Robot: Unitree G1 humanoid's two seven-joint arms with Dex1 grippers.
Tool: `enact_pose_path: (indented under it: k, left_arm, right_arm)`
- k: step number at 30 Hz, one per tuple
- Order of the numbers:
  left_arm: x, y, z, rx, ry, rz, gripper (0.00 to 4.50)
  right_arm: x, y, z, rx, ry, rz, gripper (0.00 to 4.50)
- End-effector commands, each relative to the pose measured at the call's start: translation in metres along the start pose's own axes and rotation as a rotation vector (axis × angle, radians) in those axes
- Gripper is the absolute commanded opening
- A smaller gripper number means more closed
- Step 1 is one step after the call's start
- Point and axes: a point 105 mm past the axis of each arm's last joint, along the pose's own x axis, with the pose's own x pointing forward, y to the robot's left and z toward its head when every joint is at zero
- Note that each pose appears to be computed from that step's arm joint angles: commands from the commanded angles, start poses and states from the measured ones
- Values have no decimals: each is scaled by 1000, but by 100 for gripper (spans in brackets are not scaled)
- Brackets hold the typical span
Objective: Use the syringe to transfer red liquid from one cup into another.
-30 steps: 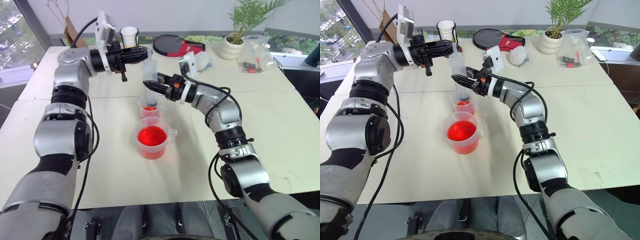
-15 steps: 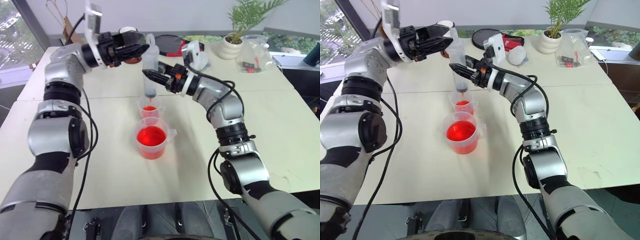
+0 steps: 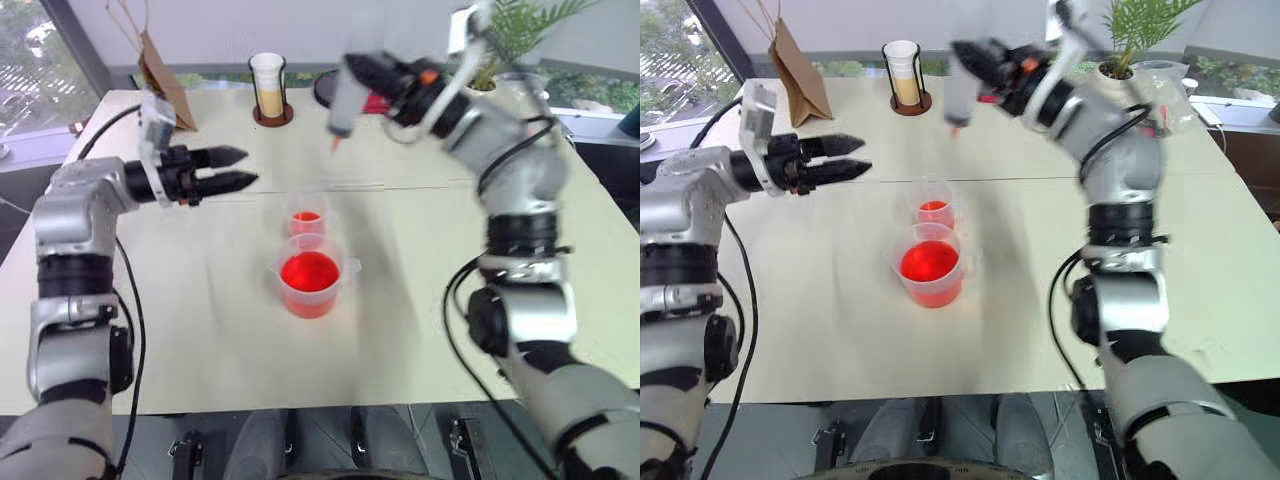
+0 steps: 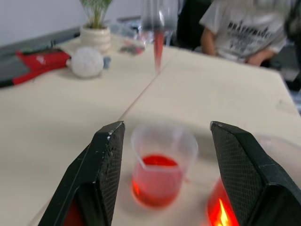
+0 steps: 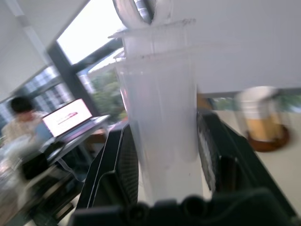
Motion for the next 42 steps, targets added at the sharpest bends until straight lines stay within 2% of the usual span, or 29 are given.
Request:
enact_pose_path:
  k: [1, 3, 6, 10, 17, 25, 27, 28, 31, 32, 38, 40, 42]
  left_arm:
    - [3, -26, 41, 85, -82, -60, 293]
    - [3, -35, 38, 80, -66, -78, 293]
    - [5, -46, 19, 29, -12, -116, 293]
    - [11, -61, 2, 14, 48, -176, 293]
    - [15, -66, -4, 29, 87, -209, 293]
    - [19, -65, -9, 20, 94, -225, 293]
    - [19, -63, -9, 19, 87, -219, 299]
    - [19, -62, -8, 18, 83, -213, 299]
    - [18, -59, -10, 0, 85, -205, 299]
    - [18, -57, -13, -7, 91, -199, 299]
    - [16, -41, -18, -32, 76, -126, 299]
    - [12, -32, -18, -43, 61, -83, 299]
    - [2, -21, -21, -54, 58, -19, 299]
  right_arm:
    - [-31, -26, 7, 218, 171, -181, 143]
    - [-53, -41, -5, 300, 289, -287, 143]
    - [-92, -60, -46, 429, 481, -433, 143]
    - [-120, -63, -97, 493, 644, -460, 143]
    - [-135, -67, -138, 585, 737, -511, 143]
    - [-147, -76, -153, 615, 783, -601, 143]
    - [-150, -79, -155, 608, 792, -626, 240]
    - [-150, -79, -155, 608, 791, -629, 271]
    - [-151, -82, -154, 601, 781, -644, 419]
    - [-151, -82, -153, 598, 777, -647, 446]
    - [-154, -89, -145, 552, 735, -654, 446]
    - [-151, -91, -133, 520, 664, -622, 446]
    - [-147, -89, -104, 429, 510, -493, 446]
